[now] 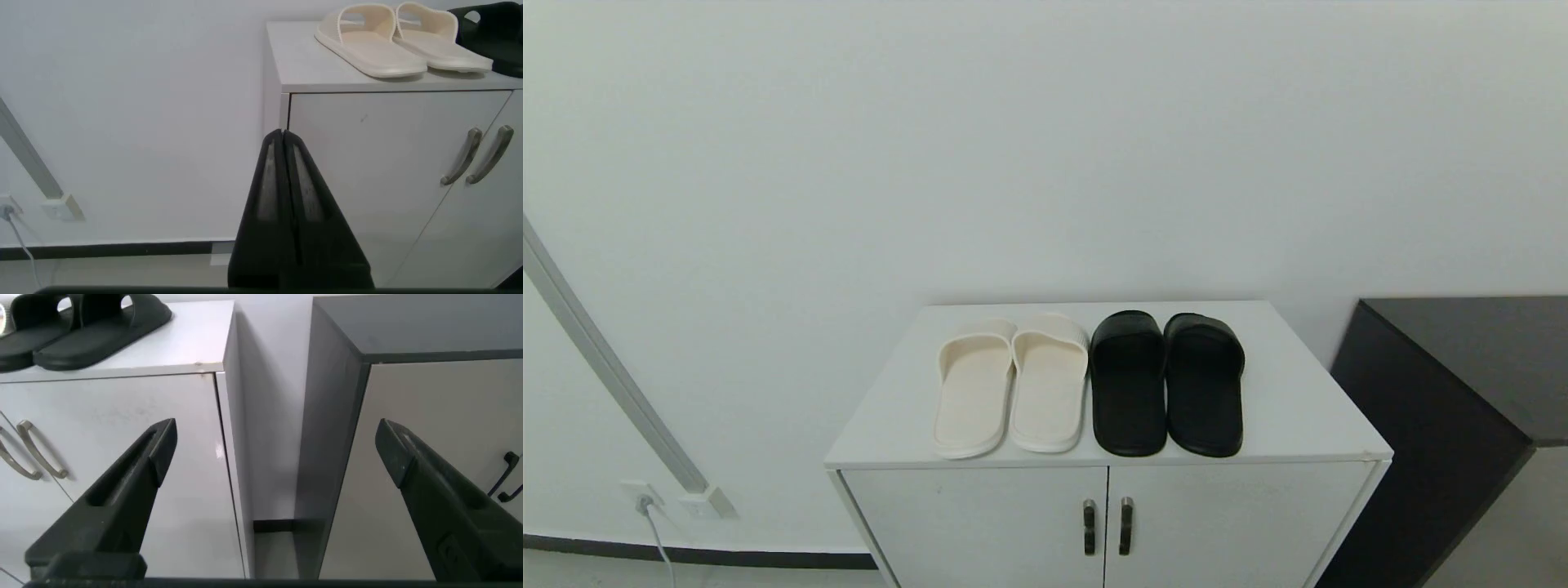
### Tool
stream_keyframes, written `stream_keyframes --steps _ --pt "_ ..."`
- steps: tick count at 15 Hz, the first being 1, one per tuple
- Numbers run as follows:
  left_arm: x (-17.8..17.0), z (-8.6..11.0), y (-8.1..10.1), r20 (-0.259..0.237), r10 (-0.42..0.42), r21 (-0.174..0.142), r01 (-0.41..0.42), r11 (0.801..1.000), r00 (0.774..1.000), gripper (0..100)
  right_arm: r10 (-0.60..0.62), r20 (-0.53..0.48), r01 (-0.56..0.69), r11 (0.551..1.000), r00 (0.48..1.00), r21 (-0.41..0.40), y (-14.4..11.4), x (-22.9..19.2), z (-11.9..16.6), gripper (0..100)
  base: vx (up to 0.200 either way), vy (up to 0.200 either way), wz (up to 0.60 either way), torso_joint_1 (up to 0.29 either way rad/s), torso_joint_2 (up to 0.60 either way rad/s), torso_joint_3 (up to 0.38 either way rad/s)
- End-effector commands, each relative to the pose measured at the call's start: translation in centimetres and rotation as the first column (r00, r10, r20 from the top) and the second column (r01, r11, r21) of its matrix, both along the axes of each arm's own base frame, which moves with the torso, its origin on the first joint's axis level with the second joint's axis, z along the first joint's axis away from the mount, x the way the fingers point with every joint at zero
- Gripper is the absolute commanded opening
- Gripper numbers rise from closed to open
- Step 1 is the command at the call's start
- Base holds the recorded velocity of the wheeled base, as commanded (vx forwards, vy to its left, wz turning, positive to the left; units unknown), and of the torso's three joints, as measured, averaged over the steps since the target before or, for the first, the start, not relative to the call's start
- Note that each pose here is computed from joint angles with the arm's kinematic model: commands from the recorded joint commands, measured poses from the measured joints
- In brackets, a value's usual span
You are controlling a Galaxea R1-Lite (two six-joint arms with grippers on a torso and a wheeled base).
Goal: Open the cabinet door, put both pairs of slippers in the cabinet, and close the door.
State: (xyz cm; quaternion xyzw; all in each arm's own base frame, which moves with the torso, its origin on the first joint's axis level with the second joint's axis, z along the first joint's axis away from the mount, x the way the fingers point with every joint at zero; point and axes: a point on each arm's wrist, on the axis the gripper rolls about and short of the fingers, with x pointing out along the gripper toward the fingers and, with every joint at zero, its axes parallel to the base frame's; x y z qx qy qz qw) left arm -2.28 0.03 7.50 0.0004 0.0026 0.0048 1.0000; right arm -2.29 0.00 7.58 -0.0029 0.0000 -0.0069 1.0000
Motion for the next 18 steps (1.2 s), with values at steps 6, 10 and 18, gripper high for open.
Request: stream_keyframes --steps 6,10,18 --pt "0.0 0.0 0.0 0.001 -0.002 -0.001 0.002 1.0 1.0 0 0.011 0.0 -0.011 1.0 1.0 -0.011 0.0 0.0 0.0 100 0.0 0.0 0.0 0.0 0.0 0.0" --pt "0.0 0.0 0.0 -0.001 -0.003 -0.001 0.003 1.0 1.0 0 0.035 0.14 -0.048 0.995 0.989 0.089 0.0 -1.0 6.4 100 0.0 0.0 0.0 0.0 0.0 0.0" --pt "0.0 0.0 0.0 0.002 -0.002 -0.001 0.002 1.0 1.0 0 0.246 -0.331 -0.22 0.969 0.911 0.115 1.1 7.8 6.8 100 0.0 0.0 0.0 0.0 0.0 0.0"
